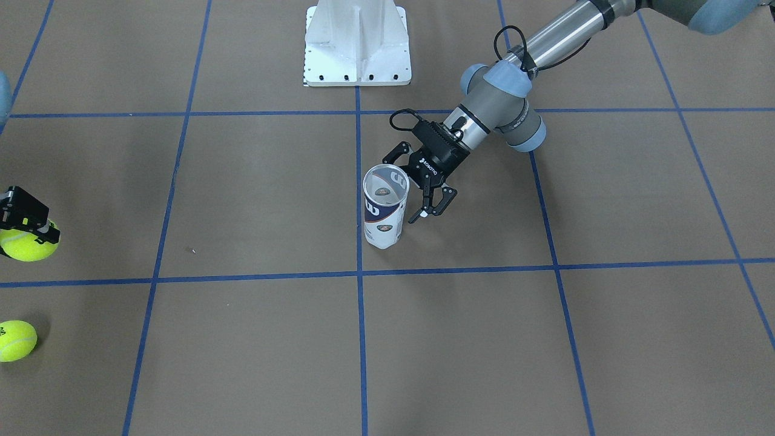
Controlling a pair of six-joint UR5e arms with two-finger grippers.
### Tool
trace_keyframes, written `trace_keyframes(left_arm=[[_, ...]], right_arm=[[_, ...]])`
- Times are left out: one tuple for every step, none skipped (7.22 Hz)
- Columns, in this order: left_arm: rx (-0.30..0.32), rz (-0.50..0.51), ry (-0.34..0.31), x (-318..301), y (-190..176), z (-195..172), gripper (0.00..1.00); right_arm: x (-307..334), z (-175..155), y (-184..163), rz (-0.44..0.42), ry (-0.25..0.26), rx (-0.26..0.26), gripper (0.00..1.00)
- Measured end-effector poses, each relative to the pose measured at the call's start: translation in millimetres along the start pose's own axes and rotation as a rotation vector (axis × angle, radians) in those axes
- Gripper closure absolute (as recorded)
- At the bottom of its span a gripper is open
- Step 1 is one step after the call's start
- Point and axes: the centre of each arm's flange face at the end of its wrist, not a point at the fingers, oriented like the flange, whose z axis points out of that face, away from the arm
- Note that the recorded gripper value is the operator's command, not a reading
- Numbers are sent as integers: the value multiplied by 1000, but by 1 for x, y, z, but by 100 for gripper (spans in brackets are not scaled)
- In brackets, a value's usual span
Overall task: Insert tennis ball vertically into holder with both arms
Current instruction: 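Lift the ball with the right gripper while the left gripper grasps the can, then hold the upright can steady with the left gripper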
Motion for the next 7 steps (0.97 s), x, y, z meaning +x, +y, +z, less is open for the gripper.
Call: trace_keyframes(left_arm=[[5,0,-4,-1,0,0,2],[9,0,-12,-2,0,0,2],[14,0,-21,-3,0,0,2],[15,0,-27,-3,0,1,2],[12,0,-35,-5,3,2,2],[8,1,-45,-7,6,4,2],[6,1,-49,-7,8,5,2]], right_arm=[[0,0,0,0,0,0,100],[0,0,0,0,-1,1,100],[0,-1,0,-1,-1,1,100],[0,-1,0,-1,-1,2,100],[0,-1,0,-1,-1,2,100],[-1,-1,0,-3,-2,3,100],[-2,-3,0,-5,-2,5,100]])
